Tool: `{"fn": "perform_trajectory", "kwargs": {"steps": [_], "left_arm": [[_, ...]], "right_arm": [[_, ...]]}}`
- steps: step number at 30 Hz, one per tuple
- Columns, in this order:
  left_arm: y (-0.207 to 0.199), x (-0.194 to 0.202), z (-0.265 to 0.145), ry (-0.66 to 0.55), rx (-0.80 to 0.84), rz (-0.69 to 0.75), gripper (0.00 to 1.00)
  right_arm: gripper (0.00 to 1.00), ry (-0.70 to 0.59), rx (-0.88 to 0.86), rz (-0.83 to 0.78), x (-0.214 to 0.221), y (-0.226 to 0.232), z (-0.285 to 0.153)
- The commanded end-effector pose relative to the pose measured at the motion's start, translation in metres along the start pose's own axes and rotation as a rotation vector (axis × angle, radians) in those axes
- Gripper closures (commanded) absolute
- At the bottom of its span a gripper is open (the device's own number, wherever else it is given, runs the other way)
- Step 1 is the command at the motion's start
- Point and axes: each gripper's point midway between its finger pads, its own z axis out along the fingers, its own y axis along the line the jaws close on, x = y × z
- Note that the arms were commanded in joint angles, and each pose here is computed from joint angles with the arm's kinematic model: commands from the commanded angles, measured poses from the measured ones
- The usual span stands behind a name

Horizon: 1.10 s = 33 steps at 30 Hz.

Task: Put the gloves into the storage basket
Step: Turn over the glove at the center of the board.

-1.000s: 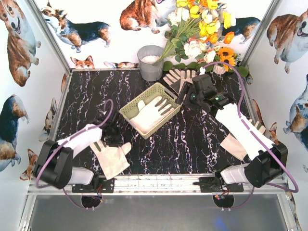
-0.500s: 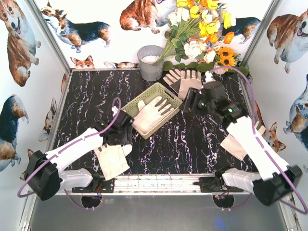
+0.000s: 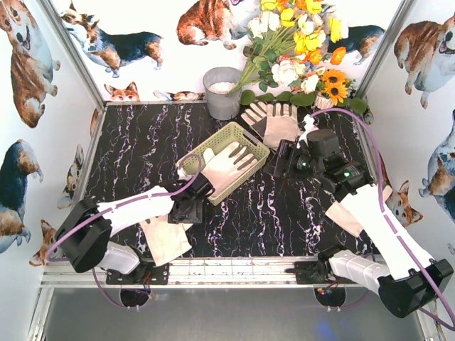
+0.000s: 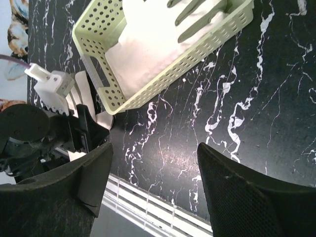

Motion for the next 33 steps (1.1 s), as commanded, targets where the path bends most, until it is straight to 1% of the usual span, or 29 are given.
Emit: {"fn": "perform_trajectory", "kwargs": {"steps": [1, 6, 11, 14, 17, 18, 23, 24, 28, 30, 33], "left_arm": [[-0.01, -0.014, 0.002, -0.04, 0.003, -0.005, 0.44], [-0.012, -0.007, 0.019, 0.0, -0.012, 0.036, 0.45], [-0.002, 0.0, 0.028, 0.026, -0.069, 0.083, 0.54], [0.003, 0.0, 0.032, 0.021, -0.091, 0.088, 0.63], [0.004, -0.001, 0.031, 0.023, -0.107, 0.085, 0.81], [0.003, -0.003, 0.028, 0.017, -0.108, 0.08, 0.85], [-0.001, -0.021, 0.009, -0.041, -0.094, 0.046, 0.98], [-0.003, -0.024, 0.004, -0.052, -0.09, 0.033, 1.0], [-0.009, -0.036, -0.021, -0.097, -0.05, -0.022, 1.0], [-0.019, -0.041, -0.034, -0.124, 0.007, -0.04, 1.0], [-0.041, -0.041, -0.052, -0.134, 0.136, -0.033, 1.0]], "right_arm": [[0.29, -0.007, -0.052, -0.005, -0.002, 0.008, 0.003], [0.31, 0.008, -0.068, 0.016, 0.002, 0.009, 0.01], [0.31, 0.009, -0.072, 0.02, 0.002, 0.01, 0.01], [0.31, 0.016, -0.071, 0.013, 0.003, 0.009, 0.01], [0.32, 0.017, -0.077, 0.011, 0.003, 0.01, 0.011], [0.32, 0.018, -0.083, 0.012, 0.003, 0.011, 0.011], [0.32, -0.004, -0.099, 0.014, 0.001, 0.014, 0.006], [0.32, -0.007, -0.099, 0.011, 0.001, 0.014, 0.004], [0.31, -0.015, -0.095, 0.004, 0.004, 0.013, -0.005], [0.3, -0.016, -0.1, 0.008, 0.006, 0.013, -0.007], [0.29, -0.009, -0.114, 0.01, 0.01, 0.014, -0.008]]}}
